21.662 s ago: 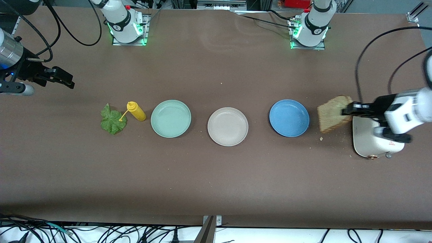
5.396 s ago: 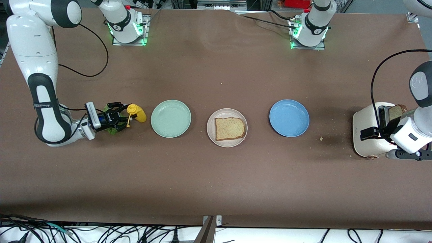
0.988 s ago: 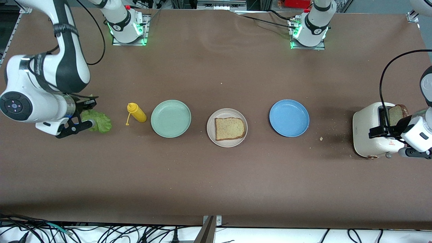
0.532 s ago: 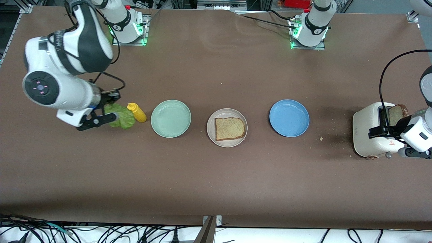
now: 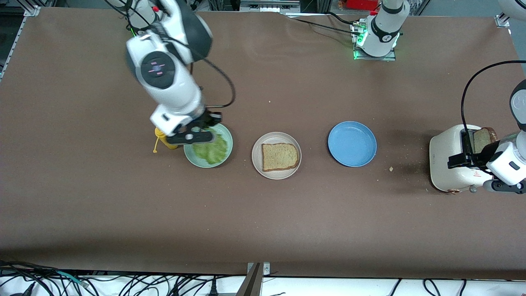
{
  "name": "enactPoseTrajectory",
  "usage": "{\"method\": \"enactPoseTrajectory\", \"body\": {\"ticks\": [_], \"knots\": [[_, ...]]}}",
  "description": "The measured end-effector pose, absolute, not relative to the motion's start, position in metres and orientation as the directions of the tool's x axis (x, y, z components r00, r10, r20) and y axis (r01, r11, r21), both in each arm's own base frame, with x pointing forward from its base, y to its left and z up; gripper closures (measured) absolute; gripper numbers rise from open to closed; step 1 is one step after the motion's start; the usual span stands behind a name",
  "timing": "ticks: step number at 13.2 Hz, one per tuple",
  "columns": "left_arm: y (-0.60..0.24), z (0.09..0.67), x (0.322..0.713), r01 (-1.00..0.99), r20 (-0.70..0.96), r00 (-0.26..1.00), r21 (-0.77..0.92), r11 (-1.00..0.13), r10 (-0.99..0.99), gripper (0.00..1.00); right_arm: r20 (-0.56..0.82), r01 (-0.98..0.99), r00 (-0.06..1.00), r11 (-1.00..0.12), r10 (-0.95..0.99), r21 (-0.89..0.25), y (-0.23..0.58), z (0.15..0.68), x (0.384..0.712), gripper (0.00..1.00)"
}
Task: Make sandwich in beige plate with both arms
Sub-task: 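Carry the lettuce with the right gripper and lower it onto the toast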
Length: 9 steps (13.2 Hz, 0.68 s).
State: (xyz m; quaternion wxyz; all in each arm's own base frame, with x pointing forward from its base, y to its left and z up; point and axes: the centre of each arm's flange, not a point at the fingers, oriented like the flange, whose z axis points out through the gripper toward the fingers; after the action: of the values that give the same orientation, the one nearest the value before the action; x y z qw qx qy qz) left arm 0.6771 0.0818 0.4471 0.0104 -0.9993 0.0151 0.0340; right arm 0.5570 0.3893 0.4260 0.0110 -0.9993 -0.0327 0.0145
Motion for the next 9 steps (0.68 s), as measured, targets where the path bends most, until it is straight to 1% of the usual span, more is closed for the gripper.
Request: {"method": "enactPoseTrajectory", "body": {"ticks": [3, 5, 7, 8, 9], "knots": [[0.081, 0.447, 0.677, -0.032, -0.068, 0.997, -0.019, -0.999, -0.03, 0.0, 0.058, 0.079, 0.995, -0.997, 0.079, 0.0, 0.465, 0.361, 0.528, 0.94], [0.081, 0.447, 0.677, -0.032, -0.068, 0.997, -0.019, -0.999, -0.031, 0.0, 0.156, 0.045, 0.987, -0.999, 0.049, 0.027, 0.505, 0.313, 0.508, 0.94], [0.081, 0.447, 0.677, -0.033, -0.069, 0.997, -0.019, -0.999, -0.031, 0.0, 0.256, 0.03, 0.966, -0.999, 0.024, -0.019, 0.527, 0.254, 0.503, 0.94], [0.081, 0.447, 0.677, -0.033, -0.069, 0.997, -0.019, -0.999, -0.031, 0.0, 0.267, 0.032, 0.963, -0.999, 0.021, -0.035, 0.528, 0.229, 0.505, 0.94], [0.08, 0.447, 0.677, -0.033, -0.069, 0.997, -0.019, -0.999, -0.032, 0.0, 0.264, 0.02, 0.964, -0.999, 0.009, -0.039, 0.525, 0.216, 0.51, 0.94]]}}
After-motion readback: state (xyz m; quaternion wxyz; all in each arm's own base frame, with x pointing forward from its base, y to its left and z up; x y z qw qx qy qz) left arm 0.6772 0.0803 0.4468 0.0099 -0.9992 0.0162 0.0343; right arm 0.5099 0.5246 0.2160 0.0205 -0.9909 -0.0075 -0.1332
